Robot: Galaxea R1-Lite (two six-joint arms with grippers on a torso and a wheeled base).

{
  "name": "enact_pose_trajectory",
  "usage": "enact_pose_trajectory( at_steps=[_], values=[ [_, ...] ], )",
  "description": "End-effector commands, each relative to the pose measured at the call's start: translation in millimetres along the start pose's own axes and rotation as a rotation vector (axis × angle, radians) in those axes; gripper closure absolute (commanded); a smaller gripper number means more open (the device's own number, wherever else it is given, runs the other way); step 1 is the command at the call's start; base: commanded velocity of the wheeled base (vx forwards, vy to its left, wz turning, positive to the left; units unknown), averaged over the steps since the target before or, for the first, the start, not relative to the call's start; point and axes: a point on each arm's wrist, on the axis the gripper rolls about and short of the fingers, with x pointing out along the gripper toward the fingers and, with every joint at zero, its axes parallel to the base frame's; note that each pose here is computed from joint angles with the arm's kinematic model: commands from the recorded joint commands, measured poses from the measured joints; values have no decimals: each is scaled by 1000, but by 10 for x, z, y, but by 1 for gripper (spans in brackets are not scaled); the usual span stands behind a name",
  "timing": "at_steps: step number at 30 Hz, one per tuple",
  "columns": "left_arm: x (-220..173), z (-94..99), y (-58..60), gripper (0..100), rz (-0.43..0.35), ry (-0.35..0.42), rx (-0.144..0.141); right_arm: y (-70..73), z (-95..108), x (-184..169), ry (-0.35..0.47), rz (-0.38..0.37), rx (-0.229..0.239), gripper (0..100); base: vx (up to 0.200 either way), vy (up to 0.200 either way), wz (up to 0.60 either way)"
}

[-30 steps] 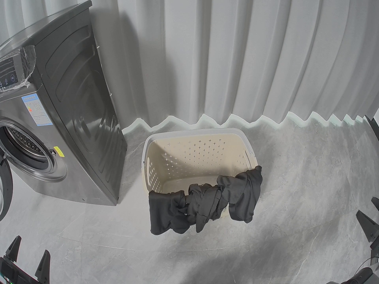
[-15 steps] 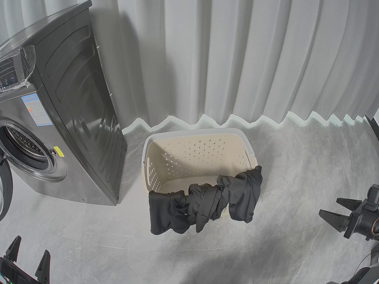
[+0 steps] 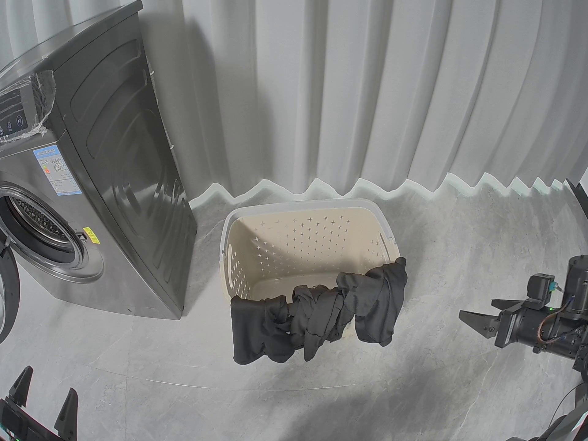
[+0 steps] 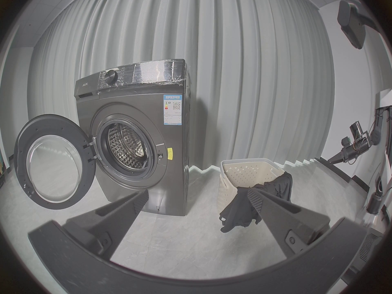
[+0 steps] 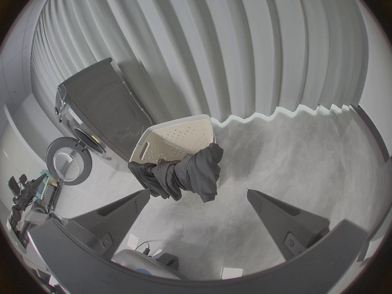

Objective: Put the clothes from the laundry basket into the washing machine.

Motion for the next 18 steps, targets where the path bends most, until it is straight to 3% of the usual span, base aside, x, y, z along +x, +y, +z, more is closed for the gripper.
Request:
enact_pose_trajectory(
  at_steps=[1,4,10,18],
  values=[
    [-2,-44,2,0,1,-2,0,-12,-96,352,103,2,6,0,0,0,0],
    [-2,-44,2,0,1,-2,0,-2,-87,423,111,7,4,0,0,0,0],
    [-2,-44,2,0,1,-2,0,65,-71,623,133,10,61,0,0,0,0],
    [-2,-44,2,0,1,-2,0,100,-171,898,165,18,49,0,0,0,0]
  ],
)
